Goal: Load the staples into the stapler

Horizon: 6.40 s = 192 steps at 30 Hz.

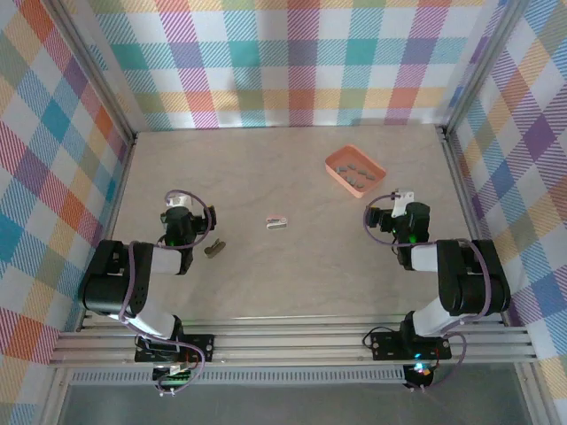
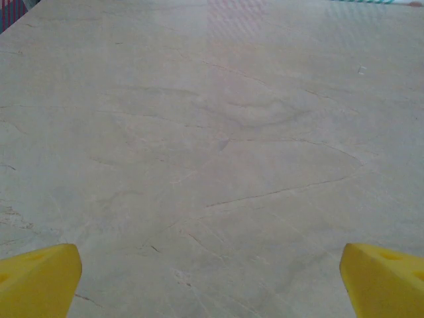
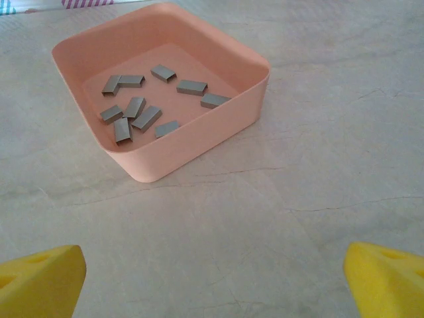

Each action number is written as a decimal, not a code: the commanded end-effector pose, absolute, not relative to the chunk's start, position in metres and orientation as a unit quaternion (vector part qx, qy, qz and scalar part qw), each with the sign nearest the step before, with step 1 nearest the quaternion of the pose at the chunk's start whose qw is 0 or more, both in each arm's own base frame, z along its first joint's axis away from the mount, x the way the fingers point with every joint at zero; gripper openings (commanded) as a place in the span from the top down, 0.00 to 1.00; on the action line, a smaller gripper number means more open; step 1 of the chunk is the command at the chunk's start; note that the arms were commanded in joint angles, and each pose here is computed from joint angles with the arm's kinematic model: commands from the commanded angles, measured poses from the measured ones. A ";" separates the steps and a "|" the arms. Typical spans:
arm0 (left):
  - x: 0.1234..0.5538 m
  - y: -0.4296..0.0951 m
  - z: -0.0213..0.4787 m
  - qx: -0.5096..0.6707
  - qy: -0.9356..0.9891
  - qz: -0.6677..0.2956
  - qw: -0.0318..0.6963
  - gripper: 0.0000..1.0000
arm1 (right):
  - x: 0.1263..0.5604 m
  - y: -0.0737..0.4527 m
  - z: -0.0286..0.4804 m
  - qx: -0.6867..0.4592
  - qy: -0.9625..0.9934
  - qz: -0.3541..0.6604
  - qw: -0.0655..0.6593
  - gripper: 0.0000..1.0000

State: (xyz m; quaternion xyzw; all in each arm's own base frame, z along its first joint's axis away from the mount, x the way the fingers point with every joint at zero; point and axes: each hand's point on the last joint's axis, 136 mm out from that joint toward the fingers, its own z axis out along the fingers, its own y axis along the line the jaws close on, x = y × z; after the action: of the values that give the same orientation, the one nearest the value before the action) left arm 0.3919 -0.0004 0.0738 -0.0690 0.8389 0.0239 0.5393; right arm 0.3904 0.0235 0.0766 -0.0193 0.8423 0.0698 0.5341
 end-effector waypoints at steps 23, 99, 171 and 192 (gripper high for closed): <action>0.397 -0.003 0.080 -0.060 0.836 0.023 0.545 0.00 | 0.398 0.024 0.091 -0.024 0.827 0.074 0.556 0.01; 0.385 -0.117 0.141 -0.041 0.911 -0.257 0.319 0.16 | 0.479 0.231 0.121 -0.367 0.873 0.156 0.283 0.14; 0.349 -0.096 0.140 -0.085 0.902 -0.253 0.340 0.15 | 0.332 0.290 0.135 -0.584 0.770 0.116 0.229 0.25; 0.351 -0.093 0.132 -0.071 0.890 -0.278 0.355 0.15 | 0.376 0.360 0.043 -0.705 0.672 0.129 0.184 0.32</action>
State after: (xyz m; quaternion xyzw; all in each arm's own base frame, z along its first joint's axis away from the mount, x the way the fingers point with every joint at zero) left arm 0.3498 -0.0933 0.1284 -0.0852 0.8955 -0.2729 0.3412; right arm 0.3784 0.3483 0.0395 -0.6892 0.6943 0.1108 0.1749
